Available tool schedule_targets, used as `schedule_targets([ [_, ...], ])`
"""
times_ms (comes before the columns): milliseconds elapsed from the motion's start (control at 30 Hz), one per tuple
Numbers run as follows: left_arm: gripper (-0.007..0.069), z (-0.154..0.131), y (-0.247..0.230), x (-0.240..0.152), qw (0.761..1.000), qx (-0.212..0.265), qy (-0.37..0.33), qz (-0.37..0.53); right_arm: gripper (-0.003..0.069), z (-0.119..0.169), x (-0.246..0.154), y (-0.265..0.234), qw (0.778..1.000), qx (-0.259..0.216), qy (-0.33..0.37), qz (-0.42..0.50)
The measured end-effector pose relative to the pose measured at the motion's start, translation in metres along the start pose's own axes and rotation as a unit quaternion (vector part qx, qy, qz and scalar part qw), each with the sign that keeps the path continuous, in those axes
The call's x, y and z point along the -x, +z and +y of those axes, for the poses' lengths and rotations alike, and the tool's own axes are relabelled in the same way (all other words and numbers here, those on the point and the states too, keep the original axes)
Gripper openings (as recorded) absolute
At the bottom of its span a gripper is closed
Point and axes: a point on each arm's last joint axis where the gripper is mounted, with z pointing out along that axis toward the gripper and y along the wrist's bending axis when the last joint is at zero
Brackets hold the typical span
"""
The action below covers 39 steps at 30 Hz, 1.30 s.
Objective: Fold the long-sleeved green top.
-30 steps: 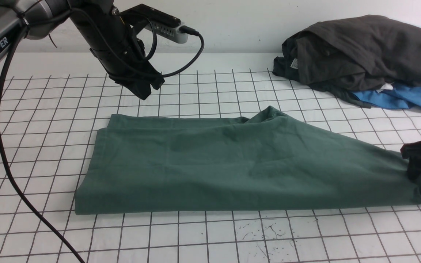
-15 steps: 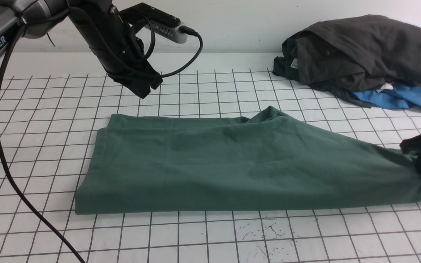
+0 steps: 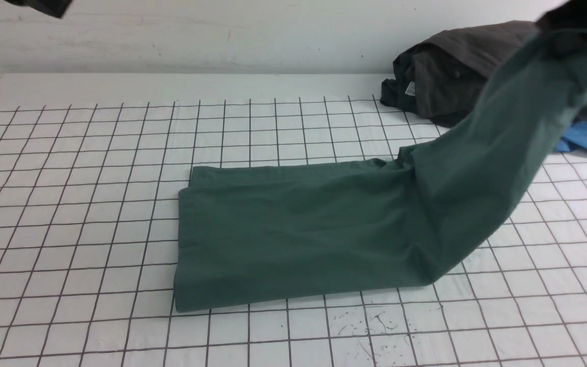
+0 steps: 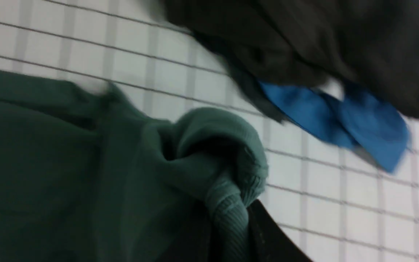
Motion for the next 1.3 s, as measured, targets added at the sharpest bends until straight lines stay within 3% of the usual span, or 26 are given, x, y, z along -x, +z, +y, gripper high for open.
schedule_targets([
  [167, -0.0008, -0.008, -0.052, -0.001, 0.999, 0.020, 0.003, -0.046, 0.0067, 0.128, 0.022, 0.030, 0.987, 0.138, -0.087, 0.002],
  [233, -0.0008, -0.013, -0.065, -0.001, 0.998, 0.016, 0.003, -0.063, 0.0067, 0.173, 0.018, 0.054, 0.977, 0.182, -0.109, 0.023],
  [267, -0.0008, -0.014, -0.067, -0.001, 0.998, 0.014, 0.003, -0.067, 0.0067, 0.178, 0.017, 0.060, 0.976, 0.188, -0.110, 0.027],
  [300, -0.0008, -0.019, -0.076, -0.001, 0.997, 0.007, 0.002, -0.080, 0.0067, 0.211, 0.013, 0.084, 0.969, 0.215, -0.117, 0.037],
  [500, -0.0008, -0.031, -0.099, -0.004, 0.994, -0.015, -0.002, -0.109, 0.0067, 0.275, 0.003, 0.145, 0.961, 0.270, -0.057, 0.033],
  [700, -0.0008, -0.040, -0.099, -0.021, 0.995, -0.029, -0.007, -0.091, 0.0108, 0.293, 0.002, 0.163, 0.947, 0.319, -0.026, 0.036],
  [800, -0.0008, -0.045, -0.096, -0.033, 0.997, -0.036, -0.011, -0.073, 0.0270, 0.296, 0.006, 0.155, 0.935, 0.354, -0.019, 0.028],
  [833, -0.0008, -0.045, -0.096, -0.035, 0.997, -0.037, -0.011, -0.072, 0.0282, 0.295, 0.007, 0.153, 0.933, 0.358, -0.019, 0.028],
  [867, -0.0008, -0.048, -0.100, -0.039, 0.997, -0.037, -0.012, -0.071, 0.0378, 0.292, 0.012, 0.142, 0.928, 0.371, -0.019, 0.030],
  [933, -0.0008, -0.053, -0.109, -0.047, 0.996, -0.034, -0.018, -0.075, 0.0486, 0.280, 0.019, 0.124, 0.924, 0.378, -0.032, 0.042],
  [1033, -0.0008, -0.064, -0.124, -0.064, 0.996, -0.031, -0.027, -0.078, 0.0575, 0.255, 0.037, 0.092, 0.931, 0.362, -0.039, 0.015],
  [1167, -0.0008, -0.081, -0.140, -0.095, 0.996, -0.030, -0.039, -0.078, 0.0568, 0.224, 0.052, 0.042, 0.950, 0.306, -0.049, -0.039],
  [1233, -0.0008, -0.097, -0.147, -0.128, 0.996, -0.032, -0.047, -0.073, 0.0480, 0.207, 0.055, -0.002, 0.957, 0.271, -0.067, -0.076],
  [1267, -0.0008, -0.098, -0.144, -0.133, 0.996, -0.033, -0.049, -0.068, 0.0480, 0.204, 0.054, -0.008, 0.958, 0.267, -0.069, -0.080],
  [1300, -0.0008, -0.108, -0.148, -0.156, 0.996, -0.023, -0.051, -0.076, 0.0393, 0.195, 0.048, -0.033, 0.960, 0.253, -0.081, -0.092],
])
